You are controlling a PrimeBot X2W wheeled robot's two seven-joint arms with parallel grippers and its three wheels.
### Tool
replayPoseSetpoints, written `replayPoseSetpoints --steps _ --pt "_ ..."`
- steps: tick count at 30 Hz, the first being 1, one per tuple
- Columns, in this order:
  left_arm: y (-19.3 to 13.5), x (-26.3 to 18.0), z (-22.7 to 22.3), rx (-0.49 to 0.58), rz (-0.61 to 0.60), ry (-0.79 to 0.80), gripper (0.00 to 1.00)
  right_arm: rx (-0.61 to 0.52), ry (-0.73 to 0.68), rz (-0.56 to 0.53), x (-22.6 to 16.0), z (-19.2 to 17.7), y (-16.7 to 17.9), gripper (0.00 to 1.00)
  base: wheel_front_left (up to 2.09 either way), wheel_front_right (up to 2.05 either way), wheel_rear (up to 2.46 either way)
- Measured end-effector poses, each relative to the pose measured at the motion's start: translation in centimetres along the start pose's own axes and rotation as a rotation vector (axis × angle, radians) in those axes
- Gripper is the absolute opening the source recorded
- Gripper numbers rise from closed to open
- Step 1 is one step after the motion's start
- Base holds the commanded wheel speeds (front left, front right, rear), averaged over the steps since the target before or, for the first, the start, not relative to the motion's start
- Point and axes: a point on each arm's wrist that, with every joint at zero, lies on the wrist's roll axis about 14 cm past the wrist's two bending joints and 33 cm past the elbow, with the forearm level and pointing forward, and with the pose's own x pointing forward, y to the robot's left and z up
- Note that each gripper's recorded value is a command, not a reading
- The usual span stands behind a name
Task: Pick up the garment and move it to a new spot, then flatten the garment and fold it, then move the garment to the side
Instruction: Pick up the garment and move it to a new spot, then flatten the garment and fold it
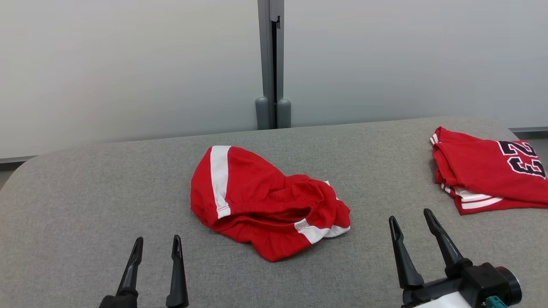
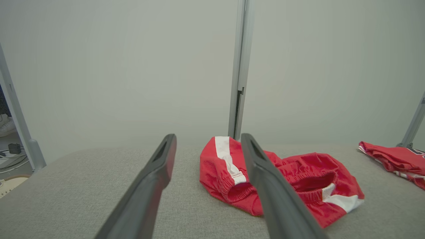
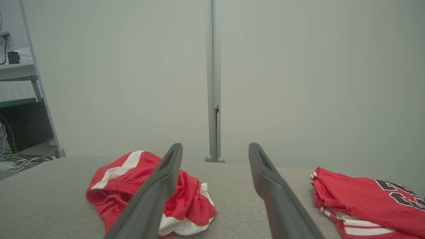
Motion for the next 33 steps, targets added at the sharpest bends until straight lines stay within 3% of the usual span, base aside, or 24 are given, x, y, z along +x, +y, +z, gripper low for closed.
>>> replayPoseSetpoints --steps 24,30,33 --pt "0.3 -0.3 -1.8 -0.002 -0.001 0.059 1.00 0.003 0.017 0.001 0.4 -0.6 -0.1 1.00 0.00 0.00 0.00" --pt "-3.5 -0.5 -7.1 -0.018 -0.186 0.239 1.00 0.013 0.028 -0.018 0.7 -1.0 -0.8 1.00 0.00 0.00 0.00" --pt "-7.2 1.8 -7.0 0.027 -0.372 0.274 1.00 0.010 0.028 -0.028 1.0 -1.0 -1.2 1.00 0.00 0.00 0.00"
